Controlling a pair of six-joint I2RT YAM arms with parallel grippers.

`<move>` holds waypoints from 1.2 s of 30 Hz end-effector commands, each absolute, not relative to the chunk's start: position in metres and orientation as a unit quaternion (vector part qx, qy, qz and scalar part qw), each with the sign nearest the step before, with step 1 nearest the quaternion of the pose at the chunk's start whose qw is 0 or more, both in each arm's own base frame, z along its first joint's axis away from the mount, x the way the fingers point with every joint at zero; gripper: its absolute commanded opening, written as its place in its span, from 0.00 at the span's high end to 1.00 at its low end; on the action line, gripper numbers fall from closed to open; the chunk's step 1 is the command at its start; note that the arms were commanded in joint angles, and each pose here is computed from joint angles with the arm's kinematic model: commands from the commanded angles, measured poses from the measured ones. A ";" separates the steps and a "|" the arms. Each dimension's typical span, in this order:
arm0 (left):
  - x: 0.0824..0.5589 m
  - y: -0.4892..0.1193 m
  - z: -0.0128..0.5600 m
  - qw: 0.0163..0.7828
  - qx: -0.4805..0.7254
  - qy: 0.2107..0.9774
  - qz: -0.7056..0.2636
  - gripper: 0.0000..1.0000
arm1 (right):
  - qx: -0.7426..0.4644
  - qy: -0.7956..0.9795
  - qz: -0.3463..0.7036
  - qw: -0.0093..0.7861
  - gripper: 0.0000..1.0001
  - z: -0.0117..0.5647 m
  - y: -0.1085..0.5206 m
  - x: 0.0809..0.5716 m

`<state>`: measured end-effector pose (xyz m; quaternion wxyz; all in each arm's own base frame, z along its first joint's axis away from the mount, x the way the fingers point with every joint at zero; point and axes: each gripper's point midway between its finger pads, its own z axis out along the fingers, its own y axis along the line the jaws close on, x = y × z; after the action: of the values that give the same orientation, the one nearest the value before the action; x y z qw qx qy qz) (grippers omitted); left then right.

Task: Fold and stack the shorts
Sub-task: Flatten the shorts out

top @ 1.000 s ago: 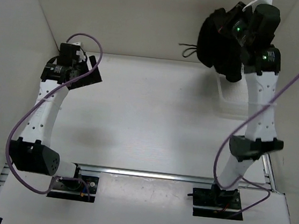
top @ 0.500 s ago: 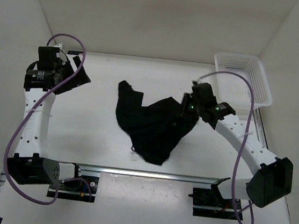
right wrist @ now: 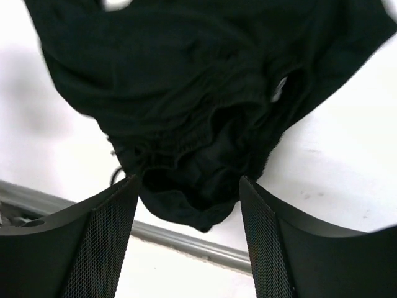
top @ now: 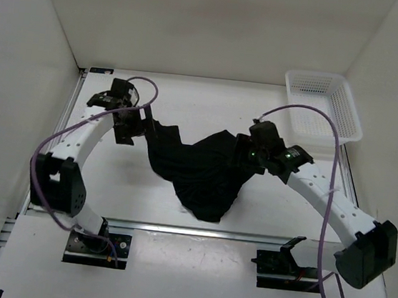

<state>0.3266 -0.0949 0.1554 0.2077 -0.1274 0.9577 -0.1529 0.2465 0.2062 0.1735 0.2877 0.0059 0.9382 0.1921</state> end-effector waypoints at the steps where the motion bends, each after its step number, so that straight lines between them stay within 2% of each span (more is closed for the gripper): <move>1: 0.353 -0.098 0.132 0.195 -0.155 0.959 -0.132 0.00 | 0.006 0.953 0.155 0.259 0.29 0.147 0.207 0.250; 7: 0.411 -0.089 0.104 0.183 -0.190 0.959 -0.102 0.00 | -0.026 0.960 0.083 0.265 0.28 0.129 0.212 0.291; 9: 0.427 -0.085 0.095 0.178 -0.202 0.958 -0.094 0.00 | -0.043 0.963 0.054 0.262 0.23 0.121 0.212 0.304; 15: 0.452 -0.083 0.056 0.138 -0.207 0.966 -0.066 0.00 | -0.059 0.967 0.002 0.249 0.20 0.100 0.205 0.329; 16: 0.452 -0.083 0.051 0.130 -0.208 0.967 -0.063 0.02 | -0.059 0.968 -0.005 0.242 0.20 0.094 0.202 0.334; 19: 0.458 -0.084 0.043 0.127 -0.208 0.968 -0.062 0.18 | -0.051 0.973 0.001 0.227 0.22 0.081 0.200 0.339; 20: 0.457 -0.083 0.037 0.120 -0.208 0.969 -0.059 0.26 | -0.046 0.974 0.004 0.220 0.26 0.077 0.197 0.340; 21: 0.459 -0.083 0.034 0.120 -0.203 0.970 -0.059 0.44 | -0.046 0.975 0.013 0.218 0.36 0.072 0.198 0.345; 23: 0.460 -0.085 0.033 0.115 -0.203 0.971 -0.062 0.63 | -0.057 0.976 0.028 0.207 0.46 0.067 0.205 0.343; 24: 0.460 -0.085 0.035 0.116 -0.203 0.970 -0.062 0.72 | -0.061 0.977 0.043 0.200 0.62 0.067 0.210 0.340; 25: 0.464 -0.079 0.034 0.119 -0.208 0.969 -0.056 0.87 | -0.061 0.977 0.043 0.200 0.74 0.067 0.210 0.340; 26: 0.460 -0.078 0.034 0.112 -0.208 0.970 -0.053 0.90 | -0.062 0.976 0.051 0.201 0.85 0.070 0.213 0.341; 28: 0.463 -0.073 0.045 0.119 -0.214 0.968 -0.055 0.90 | -0.056 0.972 0.061 0.221 1.00 0.084 0.214 0.349; 32: 0.472 -0.058 0.086 0.150 -0.217 0.963 -0.060 0.90 | -0.040 0.958 0.079 0.274 1.00 0.128 0.209 0.379; 35: 0.488 -0.052 0.141 0.196 -0.222 0.951 -0.083 0.90 | -0.007 0.937 0.091 0.338 1.00 0.189 0.189 0.424; 36: 0.501 -0.047 0.178 0.239 -0.224 0.939 -0.101 0.90 | -0.001 0.915 0.113 0.387 1.00 0.237 0.188 0.443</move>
<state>0.4794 -0.0610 0.0824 0.1385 -0.2241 0.9623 -0.0675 0.3866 0.2068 0.1256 0.2540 -0.0290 0.9640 0.0736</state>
